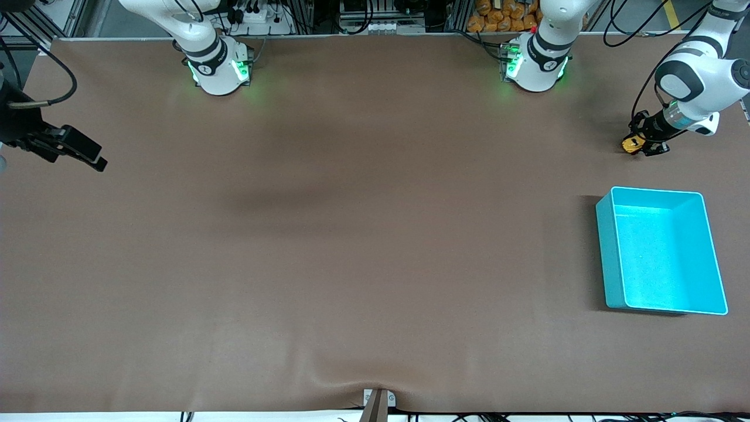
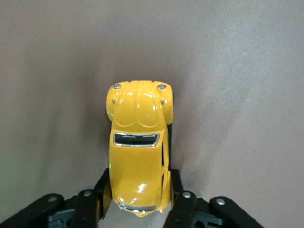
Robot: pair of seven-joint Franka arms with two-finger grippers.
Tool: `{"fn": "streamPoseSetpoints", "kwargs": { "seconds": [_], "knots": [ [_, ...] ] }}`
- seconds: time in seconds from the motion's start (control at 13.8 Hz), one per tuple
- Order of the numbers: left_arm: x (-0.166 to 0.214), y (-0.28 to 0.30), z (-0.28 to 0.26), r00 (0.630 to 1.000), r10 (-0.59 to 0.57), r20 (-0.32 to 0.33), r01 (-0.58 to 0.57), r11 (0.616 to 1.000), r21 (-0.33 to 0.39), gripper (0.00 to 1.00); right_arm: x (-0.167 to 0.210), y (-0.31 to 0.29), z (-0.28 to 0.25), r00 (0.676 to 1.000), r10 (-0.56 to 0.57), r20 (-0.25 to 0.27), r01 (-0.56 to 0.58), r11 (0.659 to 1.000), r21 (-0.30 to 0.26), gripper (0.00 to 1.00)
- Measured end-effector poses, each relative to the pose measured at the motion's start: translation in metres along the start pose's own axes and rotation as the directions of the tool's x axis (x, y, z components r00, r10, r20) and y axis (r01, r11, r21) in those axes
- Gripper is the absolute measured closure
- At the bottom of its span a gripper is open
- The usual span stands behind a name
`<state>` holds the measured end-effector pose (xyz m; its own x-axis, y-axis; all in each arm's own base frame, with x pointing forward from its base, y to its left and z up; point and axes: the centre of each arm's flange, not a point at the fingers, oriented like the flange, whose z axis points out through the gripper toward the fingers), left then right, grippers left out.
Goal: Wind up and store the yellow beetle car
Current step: 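Lift the car with the left gripper and carry it over the box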
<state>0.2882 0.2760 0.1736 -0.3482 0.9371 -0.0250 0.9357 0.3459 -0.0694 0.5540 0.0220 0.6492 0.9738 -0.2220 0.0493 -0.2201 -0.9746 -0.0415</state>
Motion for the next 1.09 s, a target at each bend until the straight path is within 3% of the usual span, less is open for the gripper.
{"fn": "streamPoseSetpoints", "kwargs": {
  "seconds": [0.51, 0.8, 1.09],
  "knots": [
    [0.003, 0.002, -0.002, 1.0, 0.018, -0.005, -0.018, 1.0, -0.009, 0.49, -0.002, 0.004, 0.003, 1.0, 0.006, 0.028, -0.006, 1.0, -0.008, 0.0],
    [-0.03, 0.028, -0.022, 0.993, 0.112, -0.019, -0.113, 0.993, -0.046, 0.49, -0.003, 0.004, 0.004, 0.999, 0.007, 0.04, -0.006, 1.0, -0.011, 0.0],
    [-0.045, 0.049, -0.077, 0.988, 0.156, 0.004, -0.156, 0.988, 0.008, 0.49, -0.004, 0.005, 0.004, 0.999, 0.007, 0.041, -0.006, 1.0, -0.011, 0.0]
  ]
}}
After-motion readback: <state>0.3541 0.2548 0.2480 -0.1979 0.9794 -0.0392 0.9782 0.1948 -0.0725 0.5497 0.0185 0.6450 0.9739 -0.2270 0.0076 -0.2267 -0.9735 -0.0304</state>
